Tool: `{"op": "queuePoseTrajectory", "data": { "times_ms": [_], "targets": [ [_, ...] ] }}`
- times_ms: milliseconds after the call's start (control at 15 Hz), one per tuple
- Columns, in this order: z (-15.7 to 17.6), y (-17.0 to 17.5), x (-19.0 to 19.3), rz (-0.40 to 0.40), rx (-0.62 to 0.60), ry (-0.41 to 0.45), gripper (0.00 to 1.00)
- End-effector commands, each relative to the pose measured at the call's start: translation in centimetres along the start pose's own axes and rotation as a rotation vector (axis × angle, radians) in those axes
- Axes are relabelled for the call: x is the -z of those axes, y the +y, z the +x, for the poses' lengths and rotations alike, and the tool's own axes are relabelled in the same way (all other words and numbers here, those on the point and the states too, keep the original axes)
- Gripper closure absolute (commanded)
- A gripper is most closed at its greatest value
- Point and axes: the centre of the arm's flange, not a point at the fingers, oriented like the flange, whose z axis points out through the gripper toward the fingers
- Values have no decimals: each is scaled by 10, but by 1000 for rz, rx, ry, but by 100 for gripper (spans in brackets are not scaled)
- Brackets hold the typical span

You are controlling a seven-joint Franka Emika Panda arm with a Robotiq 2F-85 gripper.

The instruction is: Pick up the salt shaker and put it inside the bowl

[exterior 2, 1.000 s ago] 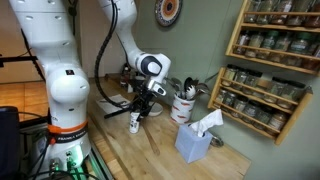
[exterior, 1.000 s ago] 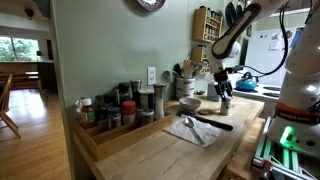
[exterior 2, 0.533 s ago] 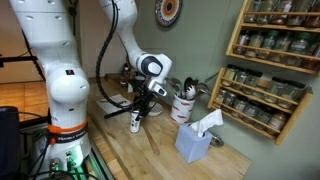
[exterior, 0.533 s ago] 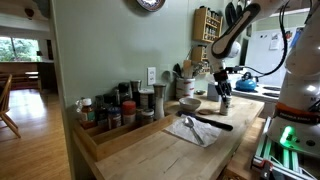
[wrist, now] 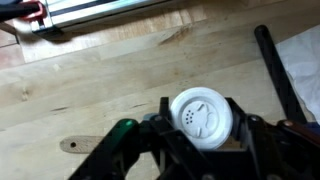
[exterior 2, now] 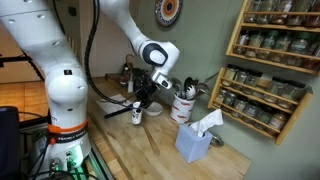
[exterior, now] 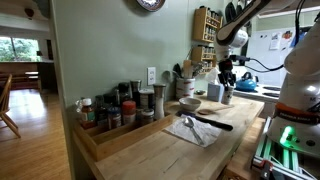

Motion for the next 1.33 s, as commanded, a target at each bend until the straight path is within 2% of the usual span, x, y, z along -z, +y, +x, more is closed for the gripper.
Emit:
{"op": "queuePoseTrajectory", "data": {
  "times_ms": [0, 267, 667, 933, 1267],
  "targets": [
    [-10, 19, 20, 99, -171, -18, 69],
    [2, 40, 25, 146, -367, 20, 69],
    [13, 53, 32, 227, -654, 48, 69],
    [24, 70, 36, 295, -840, 37, 69],
    [42, 80, 40, 402, -1061, -24, 69]
  ]
}}
